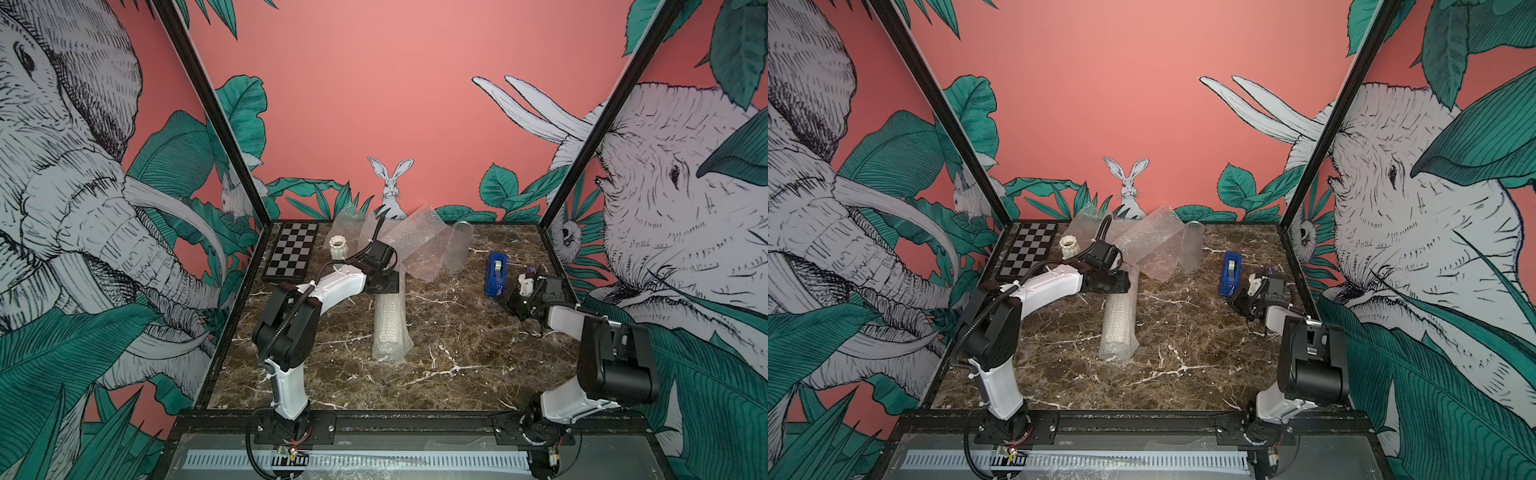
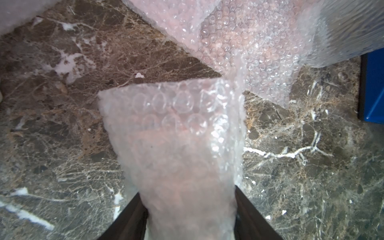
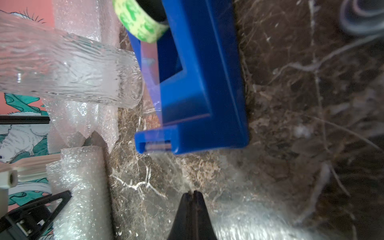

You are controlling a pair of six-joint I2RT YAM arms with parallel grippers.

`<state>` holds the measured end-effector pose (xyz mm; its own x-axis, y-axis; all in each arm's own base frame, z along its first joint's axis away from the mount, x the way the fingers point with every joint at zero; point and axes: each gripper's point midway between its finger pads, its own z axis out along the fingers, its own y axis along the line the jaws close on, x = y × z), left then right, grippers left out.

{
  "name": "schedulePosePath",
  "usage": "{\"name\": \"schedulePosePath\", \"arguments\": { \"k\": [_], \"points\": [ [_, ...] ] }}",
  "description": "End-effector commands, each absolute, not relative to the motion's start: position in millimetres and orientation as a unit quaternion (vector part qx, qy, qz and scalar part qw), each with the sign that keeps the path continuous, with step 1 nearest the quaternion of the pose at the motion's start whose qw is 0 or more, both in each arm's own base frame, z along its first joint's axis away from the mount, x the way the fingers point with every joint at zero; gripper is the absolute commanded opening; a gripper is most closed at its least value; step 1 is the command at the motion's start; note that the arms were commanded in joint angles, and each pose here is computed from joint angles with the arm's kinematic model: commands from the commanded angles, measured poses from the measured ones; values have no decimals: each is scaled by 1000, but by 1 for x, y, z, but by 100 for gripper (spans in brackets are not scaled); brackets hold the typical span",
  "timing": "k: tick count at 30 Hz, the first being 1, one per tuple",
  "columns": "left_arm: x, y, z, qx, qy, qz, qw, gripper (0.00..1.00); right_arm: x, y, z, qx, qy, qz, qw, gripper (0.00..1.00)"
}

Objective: Wrap vases in bubble wrap
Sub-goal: Tear off the tape using the Tape Cutter, then stick the tape on the bubble wrap.

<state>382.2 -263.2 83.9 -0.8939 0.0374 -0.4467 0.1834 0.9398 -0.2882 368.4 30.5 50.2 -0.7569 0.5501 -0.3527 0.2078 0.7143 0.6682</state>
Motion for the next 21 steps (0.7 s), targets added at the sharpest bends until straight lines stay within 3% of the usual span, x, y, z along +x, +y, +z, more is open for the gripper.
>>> {"name": "schedulePosePath", "arguments": {
  "k": [1,13,16,21],
  "points": [
    [371,-256,69,54,969,-144,193,62,359,38,20,245,890,305,233,0],
    [368,-263,67,71,967,-154,189,62,365,61,22,221,889,327,231,0],
    [367,-265,68,82,967,-154,188,62,364,85,48,168,883,361,249,0],
    [364,-267,65,103,966,-150,185,62,339,158,98,-15,876,404,263,0]
  ]
}}
